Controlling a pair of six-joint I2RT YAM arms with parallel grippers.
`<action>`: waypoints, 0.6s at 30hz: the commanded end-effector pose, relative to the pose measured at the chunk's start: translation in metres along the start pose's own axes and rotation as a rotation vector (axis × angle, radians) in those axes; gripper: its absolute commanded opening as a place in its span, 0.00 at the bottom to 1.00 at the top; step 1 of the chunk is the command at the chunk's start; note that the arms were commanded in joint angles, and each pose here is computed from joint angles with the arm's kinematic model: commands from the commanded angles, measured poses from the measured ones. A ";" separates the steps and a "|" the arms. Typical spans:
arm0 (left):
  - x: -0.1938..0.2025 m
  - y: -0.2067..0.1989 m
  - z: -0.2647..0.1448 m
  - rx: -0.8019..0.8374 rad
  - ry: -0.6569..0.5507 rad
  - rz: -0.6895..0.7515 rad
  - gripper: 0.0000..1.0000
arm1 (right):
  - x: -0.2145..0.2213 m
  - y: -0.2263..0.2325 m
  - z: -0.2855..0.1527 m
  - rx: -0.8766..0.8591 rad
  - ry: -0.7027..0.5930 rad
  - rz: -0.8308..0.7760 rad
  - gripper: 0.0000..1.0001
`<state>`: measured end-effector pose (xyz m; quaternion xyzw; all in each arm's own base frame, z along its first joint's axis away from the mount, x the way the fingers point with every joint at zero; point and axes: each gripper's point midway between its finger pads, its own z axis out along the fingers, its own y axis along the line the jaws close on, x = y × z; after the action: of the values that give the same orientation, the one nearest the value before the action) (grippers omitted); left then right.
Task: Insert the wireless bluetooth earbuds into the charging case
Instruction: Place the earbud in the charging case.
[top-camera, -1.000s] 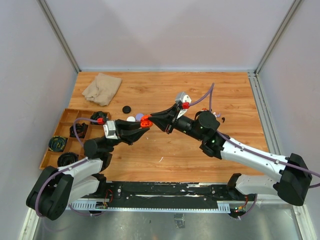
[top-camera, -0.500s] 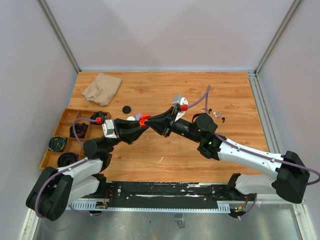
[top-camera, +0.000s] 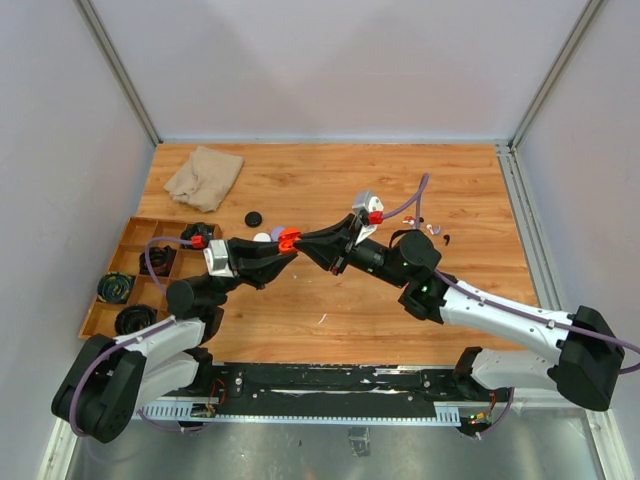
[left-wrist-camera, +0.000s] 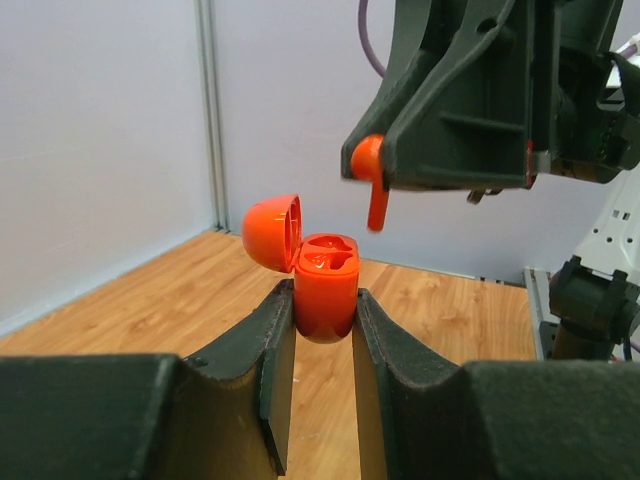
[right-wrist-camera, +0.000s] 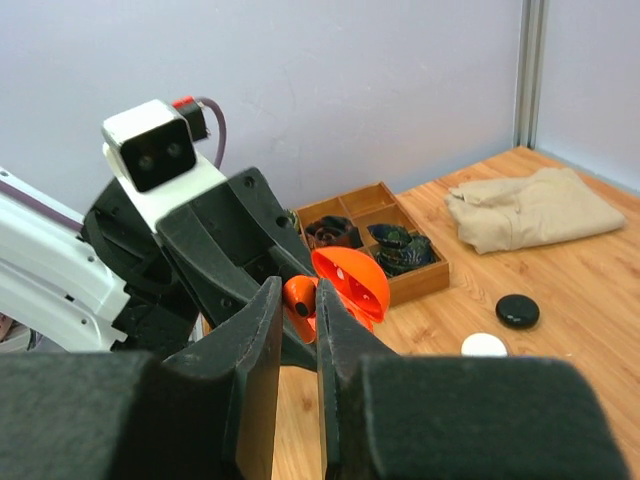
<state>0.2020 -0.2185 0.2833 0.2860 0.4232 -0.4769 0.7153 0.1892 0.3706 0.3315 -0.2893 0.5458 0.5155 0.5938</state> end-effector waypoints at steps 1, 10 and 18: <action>-0.030 -0.014 -0.001 0.063 -0.124 0.118 0.00 | -0.032 0.016 -0.005 -0.035 -0.104 -0.028 0.06; -0.034 -0.019 0.000 0.089 -0.132 0.118 0.00 | -0.026 0.012 -0.001 -0.018 -0.096 -0.015 0.05; -0.040 -0.024 0.000 0.102 -0.148 0.130 0.00 | -0.012 0.006 0.004 -0.007 -0.073 0.005 0.05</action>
<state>0.1998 -0.2207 0.2755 0.2901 0.4321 -0.4848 0.7029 0.1922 0.3696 0.3394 -0.2789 0.5357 0.5170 0.6066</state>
